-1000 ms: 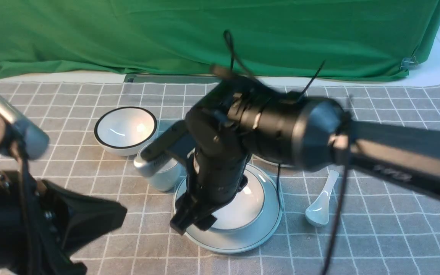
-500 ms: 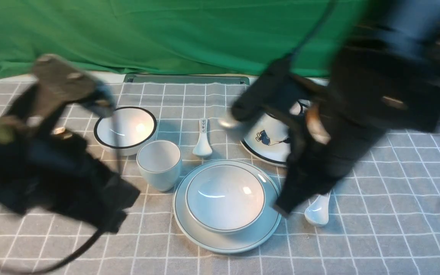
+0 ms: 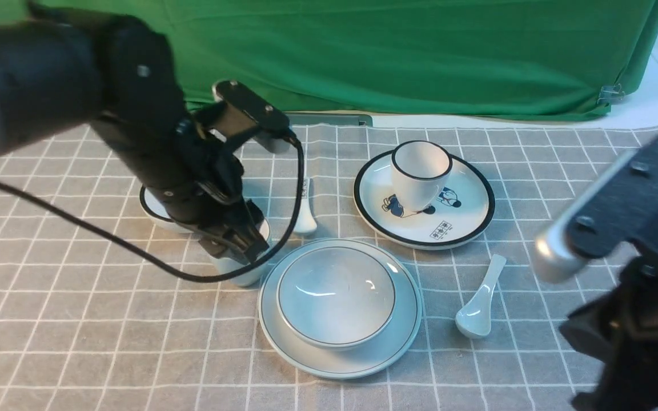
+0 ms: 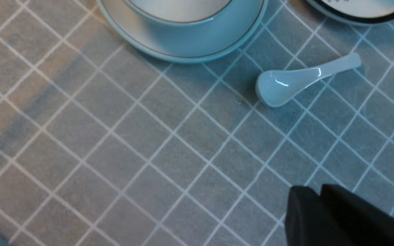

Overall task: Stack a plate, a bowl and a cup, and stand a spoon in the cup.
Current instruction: Use the left arm to grab a blue teacup

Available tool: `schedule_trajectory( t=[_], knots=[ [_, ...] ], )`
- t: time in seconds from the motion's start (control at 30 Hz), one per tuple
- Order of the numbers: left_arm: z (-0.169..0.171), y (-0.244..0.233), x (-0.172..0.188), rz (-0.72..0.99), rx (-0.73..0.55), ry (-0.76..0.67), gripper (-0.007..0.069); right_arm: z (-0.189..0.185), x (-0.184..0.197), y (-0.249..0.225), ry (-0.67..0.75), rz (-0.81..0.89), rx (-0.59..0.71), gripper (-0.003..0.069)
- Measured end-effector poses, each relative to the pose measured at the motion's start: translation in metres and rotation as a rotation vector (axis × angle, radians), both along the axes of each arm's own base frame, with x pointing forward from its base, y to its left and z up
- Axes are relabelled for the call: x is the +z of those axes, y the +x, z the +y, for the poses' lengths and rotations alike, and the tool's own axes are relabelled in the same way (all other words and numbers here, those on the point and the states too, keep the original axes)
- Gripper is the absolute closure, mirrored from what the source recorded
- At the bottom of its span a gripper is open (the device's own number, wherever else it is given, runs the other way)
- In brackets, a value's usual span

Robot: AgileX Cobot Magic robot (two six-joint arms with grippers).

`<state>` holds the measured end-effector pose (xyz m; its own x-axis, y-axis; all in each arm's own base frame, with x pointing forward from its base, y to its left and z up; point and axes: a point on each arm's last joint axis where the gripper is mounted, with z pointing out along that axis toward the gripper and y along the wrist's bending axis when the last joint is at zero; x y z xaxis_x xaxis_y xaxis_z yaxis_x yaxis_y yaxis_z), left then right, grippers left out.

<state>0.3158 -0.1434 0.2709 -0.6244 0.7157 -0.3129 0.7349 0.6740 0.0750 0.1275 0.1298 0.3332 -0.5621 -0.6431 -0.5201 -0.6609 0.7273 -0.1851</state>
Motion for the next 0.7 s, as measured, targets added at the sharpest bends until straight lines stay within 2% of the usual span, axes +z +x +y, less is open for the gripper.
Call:
schedule_trajectory(
  t=[0.07,0.17,0.4,0.47,0.53,0.57,0.63,0.7],
  knots=[
    [-0.001,0.008,-0.009,0.004,-0.008,0.033,0.0206,-0.005,-0.001,-0.004,0.013,-0.004,-0.007,0.0566],
    [-0.003,0.015,-0.021,0.017,-0.013,0.049,0.0192,-0.01,-0.001,-0.008,0.034,-0.005,-0.023,0.0566],
    [-0.01,0.022,-0.047,0.078,-0.061,0.052,0.0257,-0.012,0.001,-0.009,0.053,-0.005,-0.042,0.0566],
    [-0.011,0.025,-0.055,0.082,-0.08,0.061,0.0309,-0.012,0.001,-0.009,0.054,-0.004,-0.043,0.0566],
    [-0.011,0.027,-0.061,0.092,-0.086,0.073,0.041,-0.012,0.001,-0.009,0.059,-0.002,-0.051,0.0566],
    [-0.011,0.027,-0.061,0.093,-0.086,0.074,0.0431,-0.012,0.001,-0.009,0.059,-0.001,-0.053,0.0566],
    [-0.011,0.027,-0.062,0.095,-0.099,0.085,0.0552,-0.013,0.0,-0.01,0.054,0.005,-0.059,0.0566],
    [-0.01,0.027,-0.057,0.097,-0.108,0.093,0.0593,-0.013,0.0,-0.01,0.047,0.011,-0.063,0.0566]
  ],
)
